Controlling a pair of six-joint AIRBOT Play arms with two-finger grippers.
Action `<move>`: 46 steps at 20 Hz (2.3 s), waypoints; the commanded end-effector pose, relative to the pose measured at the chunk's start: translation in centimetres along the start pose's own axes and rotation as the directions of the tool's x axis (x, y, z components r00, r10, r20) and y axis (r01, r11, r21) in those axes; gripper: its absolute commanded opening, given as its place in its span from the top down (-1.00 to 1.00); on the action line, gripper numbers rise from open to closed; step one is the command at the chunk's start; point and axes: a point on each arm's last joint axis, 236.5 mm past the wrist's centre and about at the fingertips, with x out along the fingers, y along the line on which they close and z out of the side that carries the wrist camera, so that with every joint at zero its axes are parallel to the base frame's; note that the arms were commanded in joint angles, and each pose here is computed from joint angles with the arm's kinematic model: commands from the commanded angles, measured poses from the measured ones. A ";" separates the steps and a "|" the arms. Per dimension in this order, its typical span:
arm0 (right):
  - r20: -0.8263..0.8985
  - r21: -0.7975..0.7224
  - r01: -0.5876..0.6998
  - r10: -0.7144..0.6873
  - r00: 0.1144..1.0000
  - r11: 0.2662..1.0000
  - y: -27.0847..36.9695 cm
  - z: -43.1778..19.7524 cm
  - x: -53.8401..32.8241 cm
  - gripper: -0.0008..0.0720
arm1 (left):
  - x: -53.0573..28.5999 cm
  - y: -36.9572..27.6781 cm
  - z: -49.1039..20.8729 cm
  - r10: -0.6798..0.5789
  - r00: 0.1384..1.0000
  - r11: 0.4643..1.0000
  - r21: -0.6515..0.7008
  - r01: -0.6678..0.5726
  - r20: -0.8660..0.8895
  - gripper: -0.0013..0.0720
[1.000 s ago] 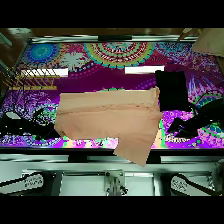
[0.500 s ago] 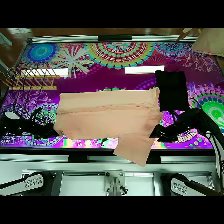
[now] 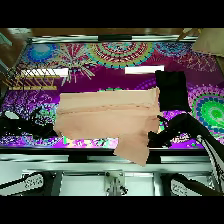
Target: Fold the shirts.
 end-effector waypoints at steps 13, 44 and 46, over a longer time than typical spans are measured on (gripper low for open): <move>0.672 -0.193 0.068 0.081 0.736 0.979 9.0 14.5 -19.0 0.80 | -10.8 -5.8 12.4 -0.070 0.915 0.988 0.153 0.009 0.397 0.87; 0.563 -0.051 0.128 -0.077 0.823 0.990 1.6 25.6 -12.0 -0.84 | -12.3 -12.5 19.7 -0.274 0.847 0.960 0.179 0.215 0.455 -0.87; 0.582 -0.026 0.157 -0.112 0.805 0.987 0.8 26.3 -11.9 -0.84 | -13.5 -13.3 19.4 -0.279 0.835 0.958 0.201 0.206 0.474 -0.87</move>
